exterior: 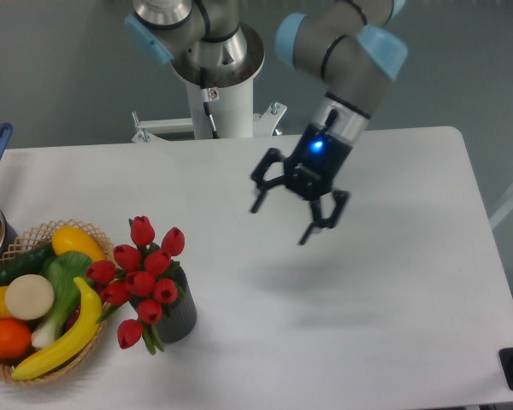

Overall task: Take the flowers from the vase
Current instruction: 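Move the open gripper toward the red tulips in the grey vase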

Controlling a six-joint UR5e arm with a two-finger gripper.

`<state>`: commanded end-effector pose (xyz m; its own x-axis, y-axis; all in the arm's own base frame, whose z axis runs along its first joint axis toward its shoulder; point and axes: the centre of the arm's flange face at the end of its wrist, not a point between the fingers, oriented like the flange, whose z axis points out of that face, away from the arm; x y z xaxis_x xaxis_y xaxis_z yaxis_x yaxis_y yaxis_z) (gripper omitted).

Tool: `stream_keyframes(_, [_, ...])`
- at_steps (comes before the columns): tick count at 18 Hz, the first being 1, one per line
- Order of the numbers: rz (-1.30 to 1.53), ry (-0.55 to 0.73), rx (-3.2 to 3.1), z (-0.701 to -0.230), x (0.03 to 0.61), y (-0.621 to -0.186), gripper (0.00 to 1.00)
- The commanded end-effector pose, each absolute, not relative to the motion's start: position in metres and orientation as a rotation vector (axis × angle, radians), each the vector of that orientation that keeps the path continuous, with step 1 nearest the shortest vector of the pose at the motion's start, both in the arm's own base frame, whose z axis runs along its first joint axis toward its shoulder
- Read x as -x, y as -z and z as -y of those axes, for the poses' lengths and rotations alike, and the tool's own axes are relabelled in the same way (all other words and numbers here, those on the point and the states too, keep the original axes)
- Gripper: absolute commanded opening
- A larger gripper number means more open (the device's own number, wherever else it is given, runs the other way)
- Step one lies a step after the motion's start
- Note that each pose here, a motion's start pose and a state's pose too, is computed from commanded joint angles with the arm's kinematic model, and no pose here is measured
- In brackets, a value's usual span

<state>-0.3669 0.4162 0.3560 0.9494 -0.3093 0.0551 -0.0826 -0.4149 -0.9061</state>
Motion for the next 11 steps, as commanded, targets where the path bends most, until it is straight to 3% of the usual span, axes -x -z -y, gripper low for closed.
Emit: stream_keyframes(11, [-0.390, 0.412, 1.941, -0.485, 0.334, -0.321, 1.00])
